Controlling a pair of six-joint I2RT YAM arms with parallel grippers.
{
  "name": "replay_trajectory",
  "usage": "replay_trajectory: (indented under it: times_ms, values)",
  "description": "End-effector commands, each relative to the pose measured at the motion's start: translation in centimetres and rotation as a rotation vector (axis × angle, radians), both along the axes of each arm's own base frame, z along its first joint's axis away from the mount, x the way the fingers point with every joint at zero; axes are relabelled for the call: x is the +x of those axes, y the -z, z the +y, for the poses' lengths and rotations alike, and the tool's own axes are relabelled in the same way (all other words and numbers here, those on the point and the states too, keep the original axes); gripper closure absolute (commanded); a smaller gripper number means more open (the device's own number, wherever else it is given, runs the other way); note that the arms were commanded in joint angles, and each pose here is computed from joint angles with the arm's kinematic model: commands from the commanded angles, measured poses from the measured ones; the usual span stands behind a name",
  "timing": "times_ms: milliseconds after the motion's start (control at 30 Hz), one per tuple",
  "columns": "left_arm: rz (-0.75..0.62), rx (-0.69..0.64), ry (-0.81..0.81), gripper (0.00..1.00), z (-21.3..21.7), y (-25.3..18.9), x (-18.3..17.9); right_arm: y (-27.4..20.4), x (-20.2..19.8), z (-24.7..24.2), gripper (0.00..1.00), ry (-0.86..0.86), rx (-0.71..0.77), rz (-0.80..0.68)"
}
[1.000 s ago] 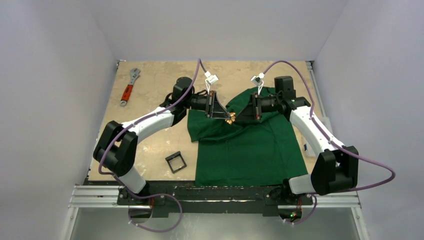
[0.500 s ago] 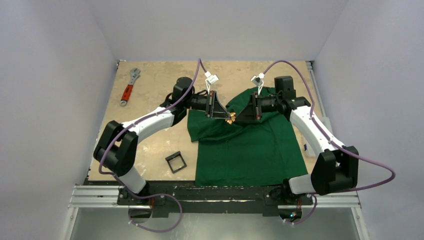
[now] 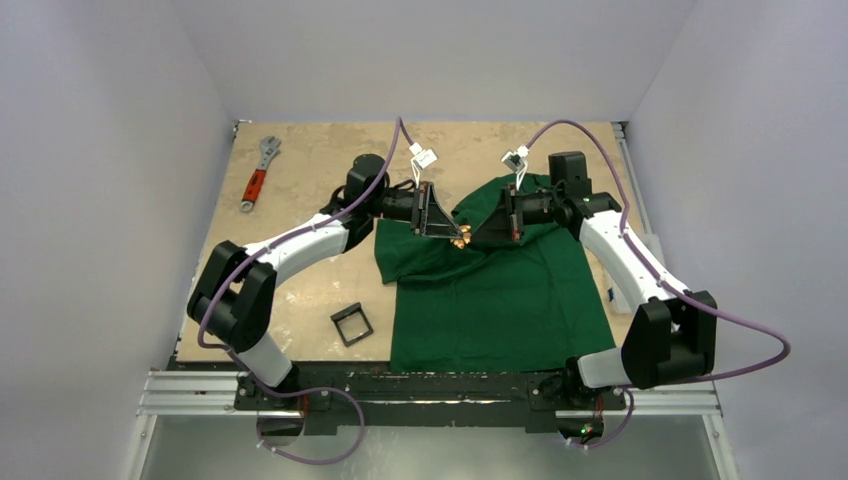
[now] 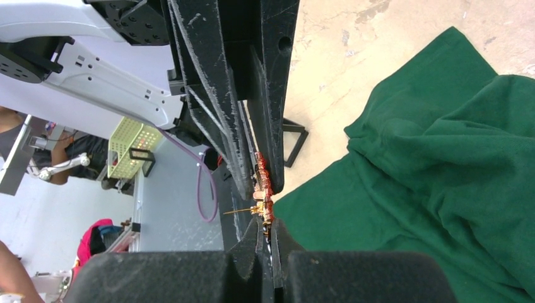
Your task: Remove the brooch from the garment
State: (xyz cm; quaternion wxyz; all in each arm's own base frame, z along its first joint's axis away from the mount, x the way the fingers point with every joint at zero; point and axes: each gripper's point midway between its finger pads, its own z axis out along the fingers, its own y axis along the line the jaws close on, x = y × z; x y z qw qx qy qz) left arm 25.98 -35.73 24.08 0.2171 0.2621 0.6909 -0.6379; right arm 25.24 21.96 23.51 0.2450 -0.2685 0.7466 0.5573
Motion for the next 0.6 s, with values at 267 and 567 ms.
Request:
replay_trajectory:
  times_ms: [267,567]
  values:
    - [-0.175,-0.023,-0.053,0.45,1.7,-2.1,0.5,-0.8,0.0,0.4,1.0,-0.007,0.031,0.009]
    - [-0.255,0.023,-0.068,0.44,1.0,-2.1,0.1,-0.5,0.7,0.6,1.0,0.033,0.03,0.08]
